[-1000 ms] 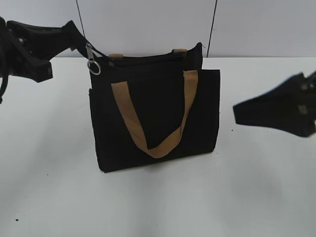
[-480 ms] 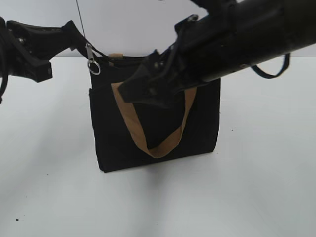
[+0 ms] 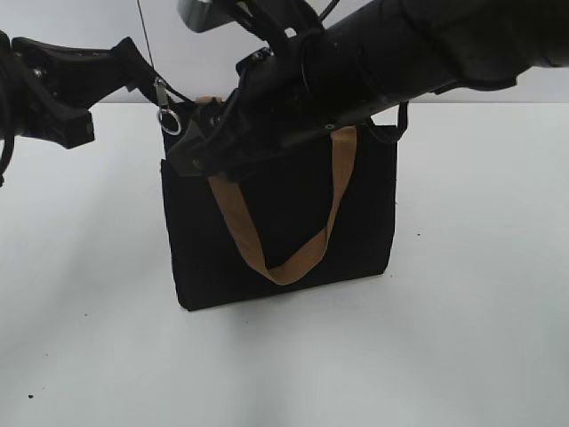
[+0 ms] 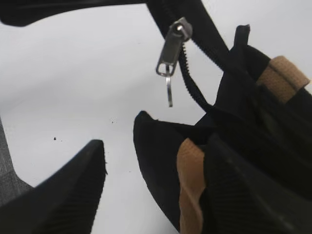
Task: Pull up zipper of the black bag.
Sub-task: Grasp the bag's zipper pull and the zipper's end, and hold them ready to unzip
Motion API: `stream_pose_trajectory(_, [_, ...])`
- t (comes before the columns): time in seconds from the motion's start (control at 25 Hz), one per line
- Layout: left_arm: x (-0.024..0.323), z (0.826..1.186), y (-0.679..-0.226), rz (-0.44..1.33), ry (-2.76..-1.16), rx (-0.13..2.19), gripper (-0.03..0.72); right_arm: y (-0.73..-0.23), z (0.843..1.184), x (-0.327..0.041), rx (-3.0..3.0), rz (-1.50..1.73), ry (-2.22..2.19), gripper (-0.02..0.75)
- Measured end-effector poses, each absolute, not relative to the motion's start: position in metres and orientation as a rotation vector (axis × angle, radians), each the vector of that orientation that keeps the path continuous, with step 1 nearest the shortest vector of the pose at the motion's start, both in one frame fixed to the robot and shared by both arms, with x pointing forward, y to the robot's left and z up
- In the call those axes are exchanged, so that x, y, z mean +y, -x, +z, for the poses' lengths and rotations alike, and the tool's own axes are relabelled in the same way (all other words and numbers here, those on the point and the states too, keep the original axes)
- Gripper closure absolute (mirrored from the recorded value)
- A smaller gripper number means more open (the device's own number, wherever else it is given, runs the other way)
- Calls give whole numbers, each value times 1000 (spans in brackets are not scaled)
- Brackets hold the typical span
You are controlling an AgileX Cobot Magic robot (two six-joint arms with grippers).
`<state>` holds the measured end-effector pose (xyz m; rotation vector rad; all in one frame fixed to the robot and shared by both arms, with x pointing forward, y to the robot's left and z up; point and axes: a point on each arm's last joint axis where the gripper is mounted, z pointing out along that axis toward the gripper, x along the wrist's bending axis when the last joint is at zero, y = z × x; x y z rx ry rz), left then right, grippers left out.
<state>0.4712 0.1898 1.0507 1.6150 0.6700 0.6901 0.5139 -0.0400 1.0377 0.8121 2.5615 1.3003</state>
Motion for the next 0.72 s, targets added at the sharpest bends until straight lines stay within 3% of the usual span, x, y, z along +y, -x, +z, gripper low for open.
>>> stream_pose_trajectory(0.44, [190,1050,-471,693,-1624,673,683,-527,1034,-29,2542,1333,-858,482])
stream_pose_trajectory(0.72, [191,1049,-472,695,-1628,679,683,-531,1025,-27,2546,1315,-881,512])
